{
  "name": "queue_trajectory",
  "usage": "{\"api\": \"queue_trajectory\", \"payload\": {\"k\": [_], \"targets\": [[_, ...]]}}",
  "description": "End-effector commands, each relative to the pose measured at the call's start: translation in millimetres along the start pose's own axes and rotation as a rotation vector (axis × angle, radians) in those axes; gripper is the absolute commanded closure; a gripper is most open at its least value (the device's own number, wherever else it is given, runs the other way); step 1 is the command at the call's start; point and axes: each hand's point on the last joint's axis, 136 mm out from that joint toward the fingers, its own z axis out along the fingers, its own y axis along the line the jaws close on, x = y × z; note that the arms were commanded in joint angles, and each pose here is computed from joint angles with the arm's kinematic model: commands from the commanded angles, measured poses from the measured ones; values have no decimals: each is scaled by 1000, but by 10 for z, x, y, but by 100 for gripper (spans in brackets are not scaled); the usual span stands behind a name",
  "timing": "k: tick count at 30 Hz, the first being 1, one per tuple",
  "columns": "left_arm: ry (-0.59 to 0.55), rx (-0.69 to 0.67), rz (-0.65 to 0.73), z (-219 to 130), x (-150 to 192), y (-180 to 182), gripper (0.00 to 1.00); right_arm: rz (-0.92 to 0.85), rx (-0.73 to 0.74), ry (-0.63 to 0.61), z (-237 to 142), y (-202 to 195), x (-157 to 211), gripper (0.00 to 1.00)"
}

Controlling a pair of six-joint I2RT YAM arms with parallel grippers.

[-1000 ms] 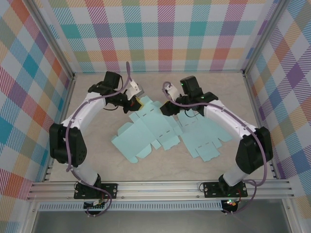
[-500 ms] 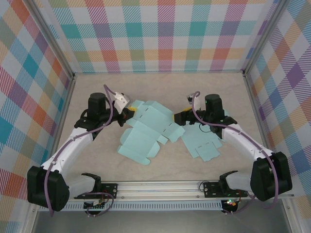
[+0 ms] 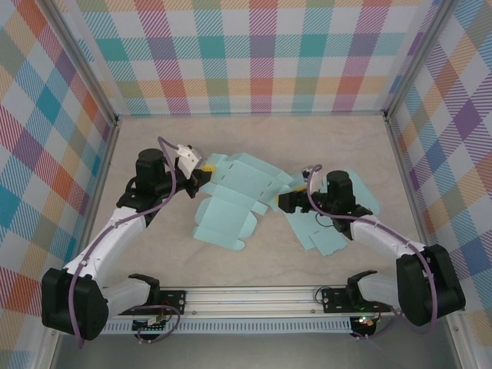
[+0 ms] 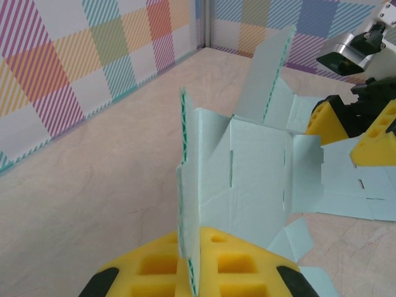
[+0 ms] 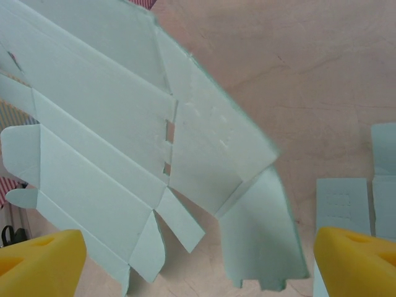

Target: Fold the paper box

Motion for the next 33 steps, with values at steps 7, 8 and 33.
{"api": "queue_trajectory", "payload": {"k": [7, 8, 33], "targets": [[-35, -8, 21, -35, -92, -12, 100, -1, -27, -54, 210, -127, -133, 9], [-36, -10, 21, -41, -94, -12, 100, 7, -39, -50, 252, -137, -133, 11], [-28, -159, 17, -316, -455, 156, 22, -238, 6, 136, 134, 202, -362, 100]]}}
